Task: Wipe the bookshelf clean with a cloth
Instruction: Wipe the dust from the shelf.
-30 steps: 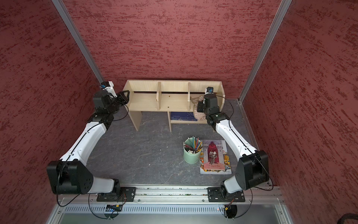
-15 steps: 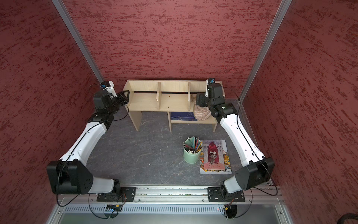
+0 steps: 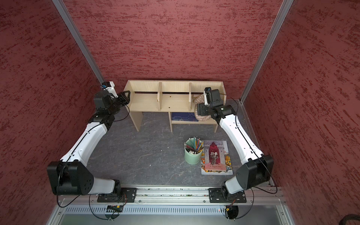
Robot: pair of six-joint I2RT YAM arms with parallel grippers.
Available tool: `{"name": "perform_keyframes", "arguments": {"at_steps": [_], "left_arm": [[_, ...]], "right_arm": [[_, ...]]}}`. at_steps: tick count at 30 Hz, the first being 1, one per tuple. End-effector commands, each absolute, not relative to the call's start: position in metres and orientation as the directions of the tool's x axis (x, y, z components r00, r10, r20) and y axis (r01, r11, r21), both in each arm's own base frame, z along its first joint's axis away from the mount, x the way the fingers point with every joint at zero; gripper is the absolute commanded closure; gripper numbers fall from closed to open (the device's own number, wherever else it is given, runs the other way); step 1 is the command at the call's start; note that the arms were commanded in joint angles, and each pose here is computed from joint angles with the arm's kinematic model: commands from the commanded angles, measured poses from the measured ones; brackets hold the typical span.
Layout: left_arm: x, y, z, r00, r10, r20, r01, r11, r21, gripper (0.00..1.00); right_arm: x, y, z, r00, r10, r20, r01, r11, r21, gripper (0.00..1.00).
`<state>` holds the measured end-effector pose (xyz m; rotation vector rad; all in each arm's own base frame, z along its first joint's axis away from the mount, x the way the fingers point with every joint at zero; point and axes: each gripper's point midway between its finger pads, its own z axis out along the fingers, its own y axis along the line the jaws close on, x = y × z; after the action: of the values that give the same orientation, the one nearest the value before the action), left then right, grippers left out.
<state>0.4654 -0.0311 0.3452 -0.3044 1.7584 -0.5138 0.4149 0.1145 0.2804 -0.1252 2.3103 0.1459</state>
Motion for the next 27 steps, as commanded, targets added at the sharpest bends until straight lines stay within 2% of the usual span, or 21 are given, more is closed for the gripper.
{"name": "perform_keyframes", "arguments": {"at_steps": [1,4,8,9,15,21,24,27], "left_arm": [[0.460,-0.052,0.328,-0.344,-0.524,-0.779,0.084,0.809,-0.581,1.00],[0.460,-0.053,0.330,-0.341,-0.522,-0.782,0.090,0.810,-0.580,1.00],[0.459,-0.053,0.330,-0.340,-0.517,-0.785,0.095,0.812,-0.576,1.00],[0.460,-0.054,0.330,-0.341,-0.518,-0.785,0.097,0.811,-0.577,1.00],[0.460,-0.054,0.331,-0.339,-0.516,-0.787,0.101,0.812,-0.575,1.00],[0.460,-0.055,0.330,-0.343,-0.513,-0.787,0.107,0.811,-0.576,1.00],[0.460,-0.055,0.329,-0.343,-0.512,-0.788,0.112,0.810,-0.576,1.00],[0.460,-0.055,0.329,-0.342,-0.511,-0.789,0.111,0.812,-0.574,1.00]], "right_arm": [[0.421,0.110,0.268,-0.713,-0.040,-0.700,-0.096,0.995,0.041,0.44],[0.431,0.101,0.269,-0.720,-0.027,-0.693,-0.040,0.999,0.002,0.58],[0.449,0.090,0.283,-0.702,0.014,-0.712,0.037,0.999,-0.017,0.93],[0.455,0.089,0.288,-0.691,0.026,-0.722,0.049,0.999,-0.011,0.98],[0.492,0.112,0.336,-0.609,0.113,-0.785,0.032,0.992,0.119,1.00],[0.503,0.151,0.396,-0.475,0.190,-0.859,-0.100,0.959,0.267,1.00],[0.504,0.157,0.415,-0.402,0.180,-0.898,-0.091,0.968,0.235,1.00],[0.505,0.131,0.427,-0.345,0.163,-0.925,0.047,0.987,0.156,1.00]]}}
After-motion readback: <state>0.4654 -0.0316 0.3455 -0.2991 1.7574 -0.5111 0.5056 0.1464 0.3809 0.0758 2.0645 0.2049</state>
